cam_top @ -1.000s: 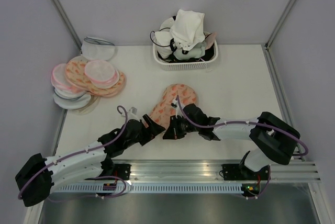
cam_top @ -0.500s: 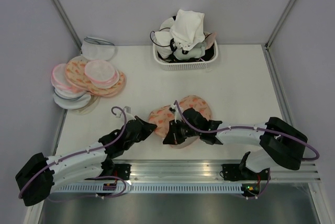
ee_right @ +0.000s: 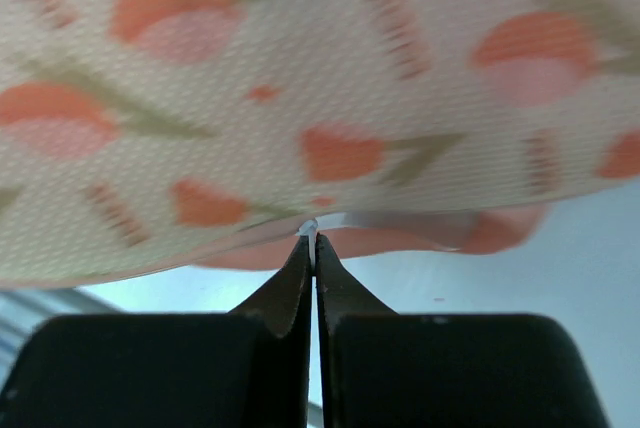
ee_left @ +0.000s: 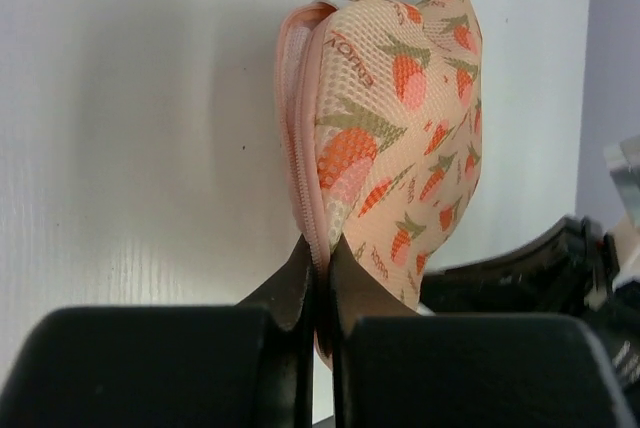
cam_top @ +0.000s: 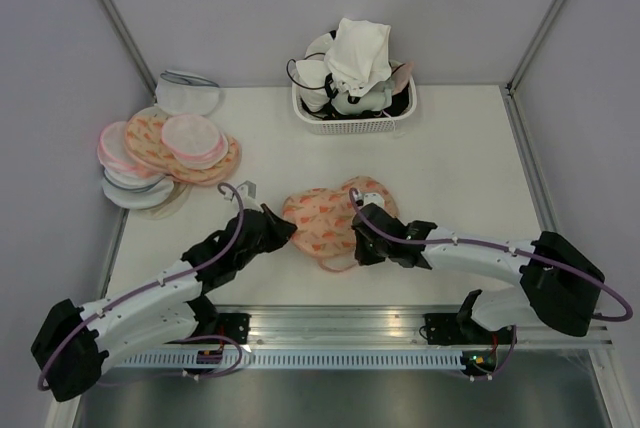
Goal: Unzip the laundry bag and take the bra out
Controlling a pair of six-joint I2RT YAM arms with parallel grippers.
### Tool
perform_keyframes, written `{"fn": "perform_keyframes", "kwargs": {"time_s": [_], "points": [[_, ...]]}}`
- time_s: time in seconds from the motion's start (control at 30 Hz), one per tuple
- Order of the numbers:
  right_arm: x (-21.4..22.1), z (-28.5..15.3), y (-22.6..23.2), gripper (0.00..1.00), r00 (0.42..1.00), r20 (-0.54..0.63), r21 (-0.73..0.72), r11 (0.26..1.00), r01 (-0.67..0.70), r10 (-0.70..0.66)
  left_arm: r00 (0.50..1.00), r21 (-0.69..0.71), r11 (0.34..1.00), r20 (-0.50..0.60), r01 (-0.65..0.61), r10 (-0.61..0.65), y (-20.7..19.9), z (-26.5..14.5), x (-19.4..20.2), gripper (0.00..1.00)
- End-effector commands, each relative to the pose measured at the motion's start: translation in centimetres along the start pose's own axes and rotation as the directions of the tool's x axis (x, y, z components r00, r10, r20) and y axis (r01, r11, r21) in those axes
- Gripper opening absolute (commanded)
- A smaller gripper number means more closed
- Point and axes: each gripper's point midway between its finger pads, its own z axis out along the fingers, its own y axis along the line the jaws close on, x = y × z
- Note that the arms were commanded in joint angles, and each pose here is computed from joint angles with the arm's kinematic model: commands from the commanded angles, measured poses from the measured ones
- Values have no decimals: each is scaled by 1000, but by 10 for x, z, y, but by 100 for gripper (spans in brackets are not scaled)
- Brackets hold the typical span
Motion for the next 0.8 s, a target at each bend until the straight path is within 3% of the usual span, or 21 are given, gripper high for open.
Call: {"fn": "perform_keyframes", "kwargs": {"time_s": [0.0, 0.1, 0.23, 0.4, 0.57, 0.6, 0.63, 0.67, 0.7, 0.77], "points": [[-12, -16, -67, 0, 999, 46, 284, 958, -39, 27, 965, 29, 965, -17, -261, 261, -17, -6, -19, 2], [-29, -32, -97, 0, 991, 124, 390, 916, -98, 52, 928, -16, 928, -38, -372, 371, -12, -10, -32, 2], [-43, -48, -113, 0, 981, 183, 429, 893, -139, 64, 926, -81, 923, -46, -377, 374, -3, -4, -53, 2], [-35, -46, -108, 0, 986, 155, 381, 916, -123, 68, 939, -33, 938, -3, -345, 345, -14, 32, -63, 2], [-21, -35, -90, 0, 991, 102, 265, 958, -107, 82, 928, 37, 929, -49, -369, 370, -41, 88, -60, 3], [-18, -33, -88, 0, 991, 99, 243, 964, -107, 85, 927, 30, 928, -57, -371, 372, -42, 96, -60, 10], [-16, -31, -83, 0, 993, 83, 217, 971, -105, 89, 927, 38, 927, -39, -372, 373, -53, 102, -68, 24], [-14, -30, -79, 0, 993, 75, 196, 975, -103, 90, 930, 5, 931, -55, -364, 364, -46, 114, -65, 60], [-13, -29, -77, 0, 993, 74, 179, 979, -102, 91, 934, -40, 936, -84, -351, 347, -38, 115, -63, 75], [-10, -28, -71, 0, 994, 56, 147, 984, -103, 96, 953, -65, 952, -67, -300, 296, -44, 111, -71, 94]]}}
